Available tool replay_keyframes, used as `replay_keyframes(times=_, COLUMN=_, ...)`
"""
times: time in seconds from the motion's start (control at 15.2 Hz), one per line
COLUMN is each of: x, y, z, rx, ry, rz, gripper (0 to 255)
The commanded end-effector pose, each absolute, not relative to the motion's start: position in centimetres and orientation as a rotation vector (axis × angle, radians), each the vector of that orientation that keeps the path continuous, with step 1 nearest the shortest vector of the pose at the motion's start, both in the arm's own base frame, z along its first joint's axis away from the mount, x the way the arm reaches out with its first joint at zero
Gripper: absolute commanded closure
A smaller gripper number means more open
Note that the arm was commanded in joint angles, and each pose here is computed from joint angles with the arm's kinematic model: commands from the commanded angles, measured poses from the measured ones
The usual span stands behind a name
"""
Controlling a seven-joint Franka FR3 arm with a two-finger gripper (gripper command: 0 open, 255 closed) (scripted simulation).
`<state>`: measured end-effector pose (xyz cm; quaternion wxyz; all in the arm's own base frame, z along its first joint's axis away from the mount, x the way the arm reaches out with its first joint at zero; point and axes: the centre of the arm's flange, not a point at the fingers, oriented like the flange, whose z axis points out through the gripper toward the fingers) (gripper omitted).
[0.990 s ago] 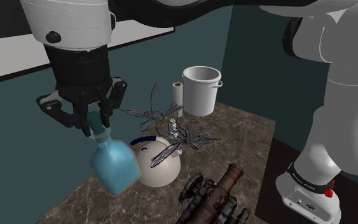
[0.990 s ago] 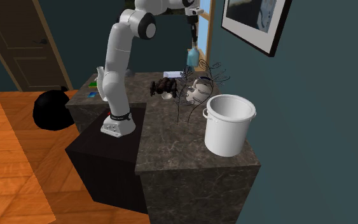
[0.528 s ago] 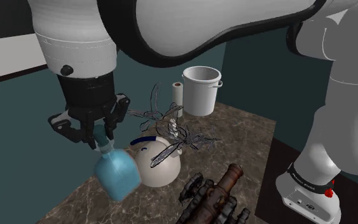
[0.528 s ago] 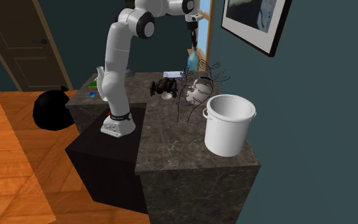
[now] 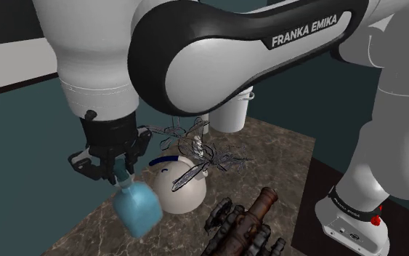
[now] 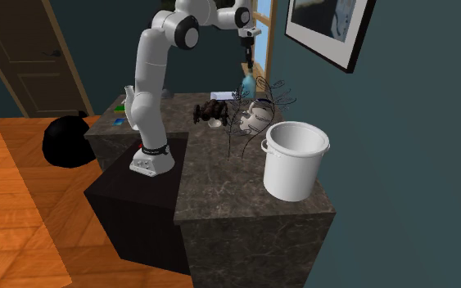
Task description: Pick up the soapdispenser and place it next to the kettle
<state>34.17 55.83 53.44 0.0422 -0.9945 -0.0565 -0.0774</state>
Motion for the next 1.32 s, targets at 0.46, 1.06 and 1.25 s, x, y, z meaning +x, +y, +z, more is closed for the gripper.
replay_keyframes(times=0.46, x=34.2, y=55.6, z=48.7, rx=-3.042, ry=-0.173, rz=-0.238, gripper=255)
replay_keyframes(times=1.06, x=34.2, y=55.6, z=44.0, rx=-3.042, ry=-0.173, rz=-0.238, gripper=255)
replay_keyframes(times=1.25, x=34.2, y=55.6, z=43.2, rx=-3.042, ry=-0.173, rz=-0.238, gripper=255)
